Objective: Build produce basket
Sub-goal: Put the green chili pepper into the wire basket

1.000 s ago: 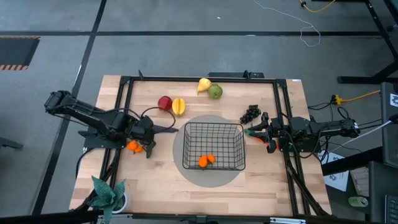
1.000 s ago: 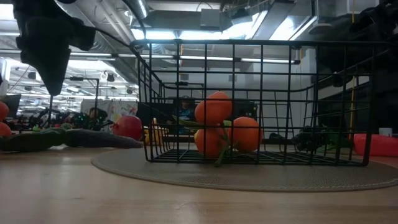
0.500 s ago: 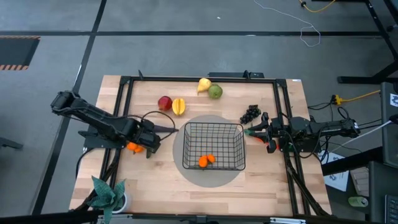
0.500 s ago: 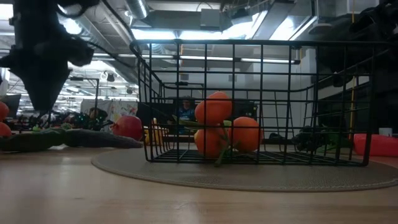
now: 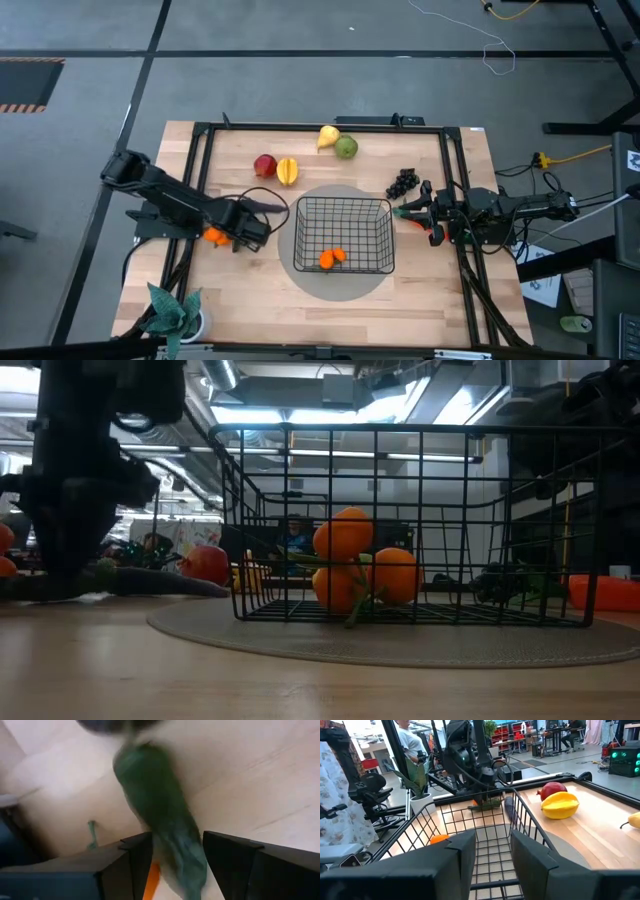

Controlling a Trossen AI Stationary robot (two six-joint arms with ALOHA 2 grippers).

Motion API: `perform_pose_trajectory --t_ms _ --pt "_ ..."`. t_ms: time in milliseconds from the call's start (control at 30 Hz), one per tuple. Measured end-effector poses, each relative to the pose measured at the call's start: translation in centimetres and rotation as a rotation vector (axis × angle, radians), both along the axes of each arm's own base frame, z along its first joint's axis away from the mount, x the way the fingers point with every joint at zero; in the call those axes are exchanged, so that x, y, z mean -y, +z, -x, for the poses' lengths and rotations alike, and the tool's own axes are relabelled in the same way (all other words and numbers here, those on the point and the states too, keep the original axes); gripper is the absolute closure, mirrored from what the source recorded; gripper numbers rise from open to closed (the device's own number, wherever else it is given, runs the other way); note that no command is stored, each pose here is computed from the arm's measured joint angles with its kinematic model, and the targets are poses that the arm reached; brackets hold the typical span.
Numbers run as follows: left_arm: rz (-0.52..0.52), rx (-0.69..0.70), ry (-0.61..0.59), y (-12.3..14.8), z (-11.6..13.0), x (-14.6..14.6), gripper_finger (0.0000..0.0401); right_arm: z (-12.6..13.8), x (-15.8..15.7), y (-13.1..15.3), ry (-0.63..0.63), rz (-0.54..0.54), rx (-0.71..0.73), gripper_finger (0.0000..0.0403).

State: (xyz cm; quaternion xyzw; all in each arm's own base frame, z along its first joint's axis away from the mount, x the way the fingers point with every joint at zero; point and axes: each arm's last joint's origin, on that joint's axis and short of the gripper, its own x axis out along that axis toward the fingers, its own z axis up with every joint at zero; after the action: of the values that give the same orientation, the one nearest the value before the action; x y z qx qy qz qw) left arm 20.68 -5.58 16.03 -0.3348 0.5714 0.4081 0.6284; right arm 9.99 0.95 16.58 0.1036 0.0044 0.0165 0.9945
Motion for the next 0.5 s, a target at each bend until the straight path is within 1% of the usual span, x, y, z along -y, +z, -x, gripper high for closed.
perform_pose_trajectory --t_ms 100,200,300,367,400,500 --pt "0.030 -0.029 0.022 -0.7 -0.3 0.2 0.0236 0.0 0.0 0.0 0.000 0.000 0.000 0.0281" --pt "0.029 -0.061 0.021 -1.3 -0.6 0.2 0.0236 0.0 0.0 0.0 0.000 0.000 0.000 0.0281" --pt "0.001 -0.090 -0.018 -1.9 -0.8 0.1 0.0236 0.0 0.0 0.0 0.000 0.000 0.000 0.0281" --pt "-0.038 -0.117 -0.058 -2.4 -0.7 -0.2 0.0236 0.0 0.0 0.0 0.000 0.000 0.000 0.0281" --pt "-0.046 -0.110 -0.072 -2.4 -0.9 -0.3 0.0236 0.0 0.0 0.0 0.000 0.000 0.000 0.0281" --pt "-0.082 -0.112 -0.066 -2.7 -1.0 -0.6 0.0236 0.0 0.0 0.0 0.000 0.000 0.000 0.0281"
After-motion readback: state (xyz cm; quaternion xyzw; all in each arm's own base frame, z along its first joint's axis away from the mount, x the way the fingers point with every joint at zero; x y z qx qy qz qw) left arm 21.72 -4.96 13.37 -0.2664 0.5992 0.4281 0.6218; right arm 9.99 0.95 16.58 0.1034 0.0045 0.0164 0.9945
